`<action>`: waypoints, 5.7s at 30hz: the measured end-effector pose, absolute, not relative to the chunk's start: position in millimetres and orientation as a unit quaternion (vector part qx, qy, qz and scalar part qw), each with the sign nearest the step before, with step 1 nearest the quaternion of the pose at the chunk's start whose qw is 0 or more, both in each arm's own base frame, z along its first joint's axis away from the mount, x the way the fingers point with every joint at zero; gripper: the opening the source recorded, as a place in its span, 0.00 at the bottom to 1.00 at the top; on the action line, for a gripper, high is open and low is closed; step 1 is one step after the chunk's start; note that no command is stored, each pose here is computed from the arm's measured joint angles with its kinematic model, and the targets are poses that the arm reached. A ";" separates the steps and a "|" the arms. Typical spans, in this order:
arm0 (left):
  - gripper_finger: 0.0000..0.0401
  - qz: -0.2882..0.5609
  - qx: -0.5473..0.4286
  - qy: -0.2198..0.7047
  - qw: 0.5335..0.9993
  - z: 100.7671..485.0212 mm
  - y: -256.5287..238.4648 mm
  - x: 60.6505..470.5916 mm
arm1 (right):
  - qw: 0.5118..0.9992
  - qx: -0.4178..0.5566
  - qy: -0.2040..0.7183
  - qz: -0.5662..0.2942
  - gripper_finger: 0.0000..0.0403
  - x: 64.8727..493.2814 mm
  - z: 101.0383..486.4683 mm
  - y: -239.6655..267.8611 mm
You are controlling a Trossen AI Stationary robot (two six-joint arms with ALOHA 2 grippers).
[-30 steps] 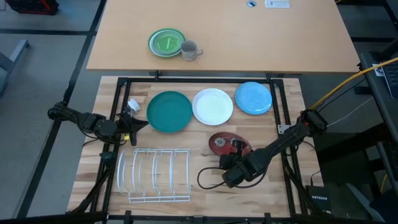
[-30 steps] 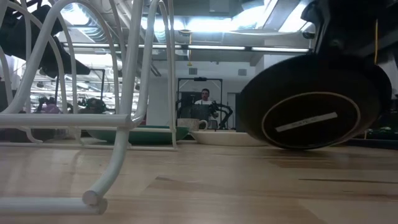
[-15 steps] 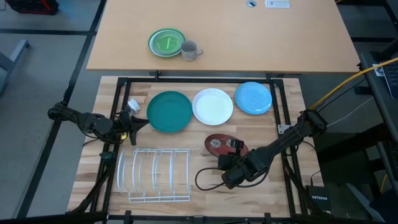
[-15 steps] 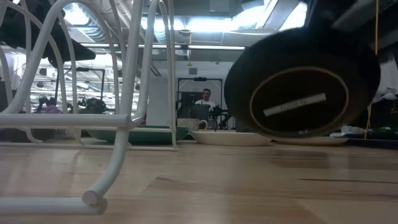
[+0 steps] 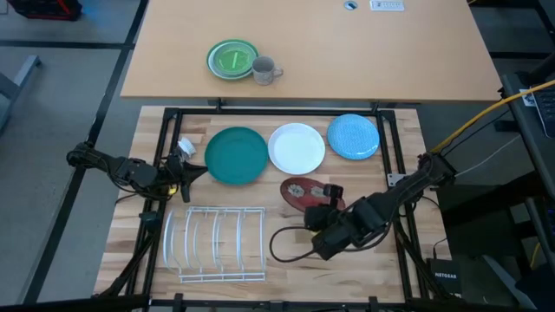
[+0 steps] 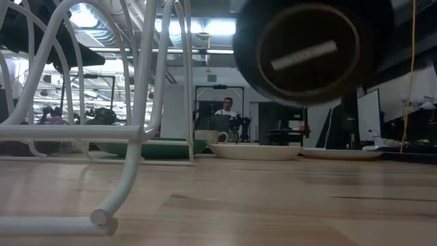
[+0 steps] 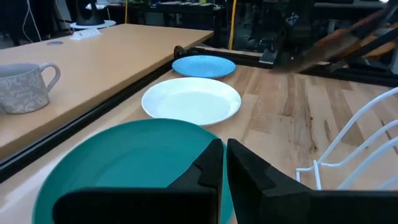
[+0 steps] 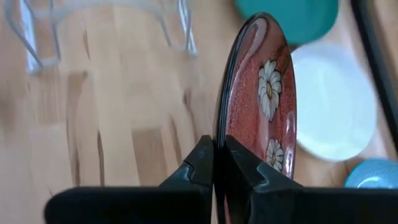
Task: Sort dishes
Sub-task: Put the red plate into the dish rack
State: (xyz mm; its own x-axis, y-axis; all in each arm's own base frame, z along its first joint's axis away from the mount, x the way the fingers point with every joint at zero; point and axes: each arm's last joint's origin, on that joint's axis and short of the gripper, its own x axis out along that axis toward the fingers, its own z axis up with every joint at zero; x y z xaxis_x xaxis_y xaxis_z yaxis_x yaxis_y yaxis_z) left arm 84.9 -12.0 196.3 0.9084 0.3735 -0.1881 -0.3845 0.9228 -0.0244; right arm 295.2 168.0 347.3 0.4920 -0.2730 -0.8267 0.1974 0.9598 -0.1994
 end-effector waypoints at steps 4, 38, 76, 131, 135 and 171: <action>0.03 0.194 -0.030 0.090 0.976 196.3 -12.0 84.9 | 0.884 -0.038 0.443 -0.141 0.04 299.3 373.9 160.8; 0.03 0.184 -0.010 -0.067 0.981 234.6 -12.9 86.4 | 0.970 0.023 0.188 -0.154 0.04 349.9 427.3 164.8; 0.43 0.098 0.159 -0.153 0.970 254.0 -17.8 83.2 | 0.946 -0.101 0.221 -0.215 0.04 445.3 348.2 129.7; 0.27 -0.067 0.310 0.194 0.928 299.8 -35.0 154.9 | 0.972 -0.035 0.218 -0.083 0.04 450.6 348.2 138.5; 0.11 -0.084 0.327 0.194 0.921 298.8 -35.9 154.7 | 0.972 -0.041 0.219 -0.076 0.04 450.5 348.6 138.7; 0.02 -0.140 0.327 0.200 0.913 338.4 -33.4 135.0 | 0.960 -0.212 0.180 -0.009 0.26 419.9 436.7 136.3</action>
